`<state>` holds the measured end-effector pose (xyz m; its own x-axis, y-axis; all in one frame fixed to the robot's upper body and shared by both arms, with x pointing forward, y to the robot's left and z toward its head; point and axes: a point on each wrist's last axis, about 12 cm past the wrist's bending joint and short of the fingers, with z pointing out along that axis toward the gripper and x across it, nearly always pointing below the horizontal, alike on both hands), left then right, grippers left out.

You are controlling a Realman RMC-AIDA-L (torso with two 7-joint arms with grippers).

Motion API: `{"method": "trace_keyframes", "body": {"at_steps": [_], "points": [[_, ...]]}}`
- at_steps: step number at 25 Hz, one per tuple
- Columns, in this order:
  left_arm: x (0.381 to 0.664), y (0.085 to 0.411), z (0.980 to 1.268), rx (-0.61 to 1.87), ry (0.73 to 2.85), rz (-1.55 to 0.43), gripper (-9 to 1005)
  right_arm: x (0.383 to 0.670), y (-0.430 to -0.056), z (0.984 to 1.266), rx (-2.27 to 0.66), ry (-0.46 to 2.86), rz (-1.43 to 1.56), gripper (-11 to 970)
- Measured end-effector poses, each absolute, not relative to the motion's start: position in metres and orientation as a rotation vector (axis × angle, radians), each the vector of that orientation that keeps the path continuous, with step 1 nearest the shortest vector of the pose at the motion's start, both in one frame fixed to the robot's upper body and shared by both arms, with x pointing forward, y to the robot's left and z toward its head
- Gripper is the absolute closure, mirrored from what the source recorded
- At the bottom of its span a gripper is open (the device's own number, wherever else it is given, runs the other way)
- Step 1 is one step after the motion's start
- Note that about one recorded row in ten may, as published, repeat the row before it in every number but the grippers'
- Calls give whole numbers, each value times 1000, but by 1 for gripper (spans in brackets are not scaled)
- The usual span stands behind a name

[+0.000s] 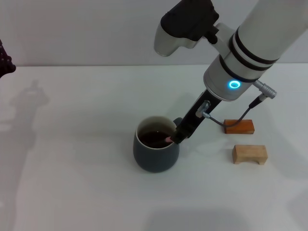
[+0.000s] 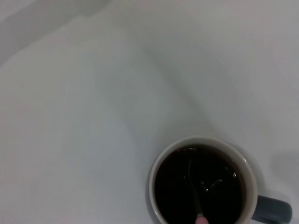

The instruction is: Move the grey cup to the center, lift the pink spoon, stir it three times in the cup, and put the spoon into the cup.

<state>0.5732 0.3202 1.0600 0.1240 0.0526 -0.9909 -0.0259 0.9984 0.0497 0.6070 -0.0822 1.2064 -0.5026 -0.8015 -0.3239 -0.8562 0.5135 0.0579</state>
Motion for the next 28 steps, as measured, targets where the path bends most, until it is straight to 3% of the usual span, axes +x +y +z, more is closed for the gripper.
{"method": "trace_keyframes", "body": {"at_steps": [9, 18, 28], "points": [[573, 320, 1060, 22, 1445, 57, 998, 612, -79, 1208, -1395, 2432, 304, 579], [573, 320, 1060, 22, 1445, 57, 998, 630, -76, 1224, -1250, 2143, 278, 579], [573, 319, 1060, 19, 1439, 53, 998, 638, -143, 1220, -794, 1712, 117, 579]]}}
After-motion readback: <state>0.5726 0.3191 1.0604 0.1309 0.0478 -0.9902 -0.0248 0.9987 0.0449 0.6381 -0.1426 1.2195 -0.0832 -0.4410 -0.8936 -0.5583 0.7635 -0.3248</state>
